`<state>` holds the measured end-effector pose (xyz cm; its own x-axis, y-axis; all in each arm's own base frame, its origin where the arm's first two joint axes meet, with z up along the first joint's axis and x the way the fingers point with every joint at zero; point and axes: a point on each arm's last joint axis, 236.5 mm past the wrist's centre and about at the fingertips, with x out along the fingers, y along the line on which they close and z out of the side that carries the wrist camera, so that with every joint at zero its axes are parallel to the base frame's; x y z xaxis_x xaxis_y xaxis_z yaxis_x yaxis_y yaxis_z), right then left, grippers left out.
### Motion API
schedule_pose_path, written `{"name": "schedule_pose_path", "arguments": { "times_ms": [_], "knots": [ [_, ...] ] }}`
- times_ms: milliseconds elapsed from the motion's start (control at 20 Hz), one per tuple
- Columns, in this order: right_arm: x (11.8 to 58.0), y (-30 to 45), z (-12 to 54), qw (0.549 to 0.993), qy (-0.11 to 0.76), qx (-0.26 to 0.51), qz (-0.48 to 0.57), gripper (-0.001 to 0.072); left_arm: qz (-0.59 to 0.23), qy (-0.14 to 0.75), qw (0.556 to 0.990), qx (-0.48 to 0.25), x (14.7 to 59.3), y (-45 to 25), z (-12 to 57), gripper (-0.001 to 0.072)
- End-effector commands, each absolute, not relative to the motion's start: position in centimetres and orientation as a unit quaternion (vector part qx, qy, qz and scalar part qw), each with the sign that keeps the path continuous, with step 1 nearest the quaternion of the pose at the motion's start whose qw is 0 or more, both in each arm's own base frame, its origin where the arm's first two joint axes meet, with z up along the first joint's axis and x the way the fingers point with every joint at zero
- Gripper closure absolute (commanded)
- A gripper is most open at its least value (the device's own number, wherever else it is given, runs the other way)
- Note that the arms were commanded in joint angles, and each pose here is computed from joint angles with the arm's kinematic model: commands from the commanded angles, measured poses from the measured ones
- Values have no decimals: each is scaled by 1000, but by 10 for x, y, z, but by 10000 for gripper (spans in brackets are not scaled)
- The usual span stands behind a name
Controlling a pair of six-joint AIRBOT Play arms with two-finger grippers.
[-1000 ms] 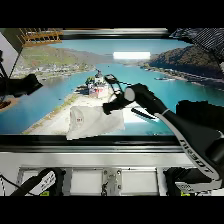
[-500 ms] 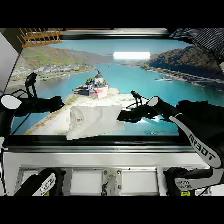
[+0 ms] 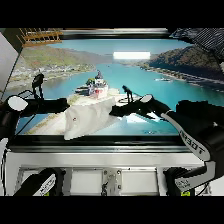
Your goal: Fold the clothes and pants, and hang the long-sleeved shirts on hangers.
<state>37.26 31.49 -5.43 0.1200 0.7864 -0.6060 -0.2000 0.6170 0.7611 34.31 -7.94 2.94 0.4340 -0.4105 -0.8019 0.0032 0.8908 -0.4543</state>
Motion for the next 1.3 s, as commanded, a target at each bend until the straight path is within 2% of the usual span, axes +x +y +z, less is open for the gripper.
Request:
{"name": "schedule_pose_path", "arguments": {
  "times_ms": [0, 100, 200, 350, 500, 650, 850, 1050, 1250],
  "knots": [
    [411, 229, -11, 762, 556, 214, 256, 700, -128, 519, 822, -196, 342, -81, 29, 703],
    [429, 128, 21, 810, 535, 191, 145, 700, -128, 519, 822, -196, 341, -81, 29, 703],
    [428, 29, 53, 842, 502, 192, 39, 700, -127, 519, 822, -196, 342, -81, 29, 703],
    [401, -91, 90, 860, 451, 225, -85, 700, -128, 519, 822, -196, 342, -81, 29, 703],
    [367, -171, 118, 863, 394, 262, -178, 700, -127, 518, 823, -196, 342, -81, 29, 703],
    [338, -212, 137, 859, 357, 281, -234, 700, -127, 518, 823, -196, 342, -81, 29, 703],
    [315, -221, 154, 849, 333, 305, -276, 700, -127, 518, 823, -196, 342, -81, 29, 703],
    [282, -210, 142, 823, 362, 313, -306, 700, -127, 518, 823, -196, 342, -81, 29, 703],
    [225, -199, 93, 775, 436, 291, -352, 700, -128, 519, 822, -196, 342, -81, 29, 703]
  ]
}}
